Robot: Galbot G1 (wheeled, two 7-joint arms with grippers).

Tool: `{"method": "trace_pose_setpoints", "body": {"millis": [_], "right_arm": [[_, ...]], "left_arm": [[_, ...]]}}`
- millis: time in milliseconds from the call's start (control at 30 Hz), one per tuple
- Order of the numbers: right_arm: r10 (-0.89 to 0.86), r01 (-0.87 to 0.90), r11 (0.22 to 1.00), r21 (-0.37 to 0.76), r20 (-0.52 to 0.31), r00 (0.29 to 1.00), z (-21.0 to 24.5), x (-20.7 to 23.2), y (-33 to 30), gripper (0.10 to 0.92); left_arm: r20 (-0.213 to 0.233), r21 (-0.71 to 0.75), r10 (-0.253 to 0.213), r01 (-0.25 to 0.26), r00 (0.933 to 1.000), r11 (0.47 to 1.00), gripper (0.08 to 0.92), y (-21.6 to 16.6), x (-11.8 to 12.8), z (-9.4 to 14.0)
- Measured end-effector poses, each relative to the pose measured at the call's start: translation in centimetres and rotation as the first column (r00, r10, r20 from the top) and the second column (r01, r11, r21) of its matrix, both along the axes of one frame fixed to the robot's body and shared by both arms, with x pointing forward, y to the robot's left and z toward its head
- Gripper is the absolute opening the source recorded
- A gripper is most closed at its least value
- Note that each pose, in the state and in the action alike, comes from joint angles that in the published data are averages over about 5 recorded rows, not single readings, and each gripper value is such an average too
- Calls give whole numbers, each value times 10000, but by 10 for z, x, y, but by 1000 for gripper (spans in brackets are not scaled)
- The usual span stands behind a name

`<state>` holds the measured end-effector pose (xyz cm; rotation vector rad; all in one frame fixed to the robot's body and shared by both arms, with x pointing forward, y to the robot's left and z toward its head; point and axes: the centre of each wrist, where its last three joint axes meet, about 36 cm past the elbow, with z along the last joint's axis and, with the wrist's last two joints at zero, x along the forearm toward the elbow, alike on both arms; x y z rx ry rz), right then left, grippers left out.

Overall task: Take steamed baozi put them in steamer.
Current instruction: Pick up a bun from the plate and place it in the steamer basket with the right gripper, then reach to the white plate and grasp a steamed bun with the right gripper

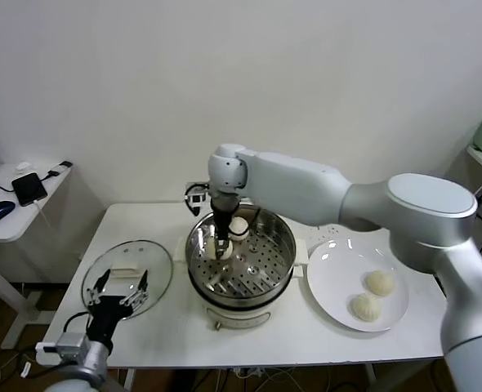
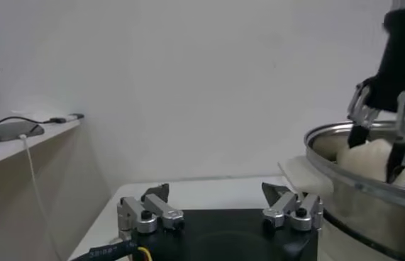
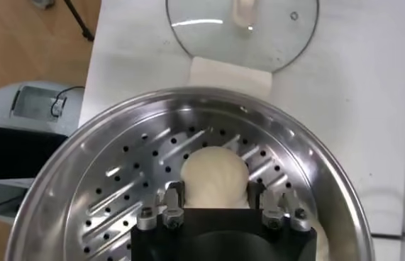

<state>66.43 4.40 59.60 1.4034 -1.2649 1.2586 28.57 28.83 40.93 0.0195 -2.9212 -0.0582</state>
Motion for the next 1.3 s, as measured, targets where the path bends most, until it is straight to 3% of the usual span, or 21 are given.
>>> {"method": "trace_pose_setpoints", "body": {"millis": [167,500,733,1067,1300], "right_arm": [[27,-27,10000,-27,-22,10000,-10,-2,6,589],[97,-98,9999,84,125,9999,-4,-4,4,812],[208,-216,9995,242,335,9992,30,-7,-22,823],[-314,284,9988,394,777,9965,103,-19,-136,823],[-1155,1127,9922,533,511,9920,107,-36,-250,823]], "left_arm": [[-21,-31,-19,19,10000,10000,823,0,2,-2],[-7,-105,-43,43,10000,9999,823,-3,1,-2],[-20,-137,-43,43,10000,9999,823,-5,-1,-1],[-120,-252,-52,49,9999,9997,823,-2,-7,3],[-300,-602,-91,73,9995,9982,823,1,-10,4]]}}
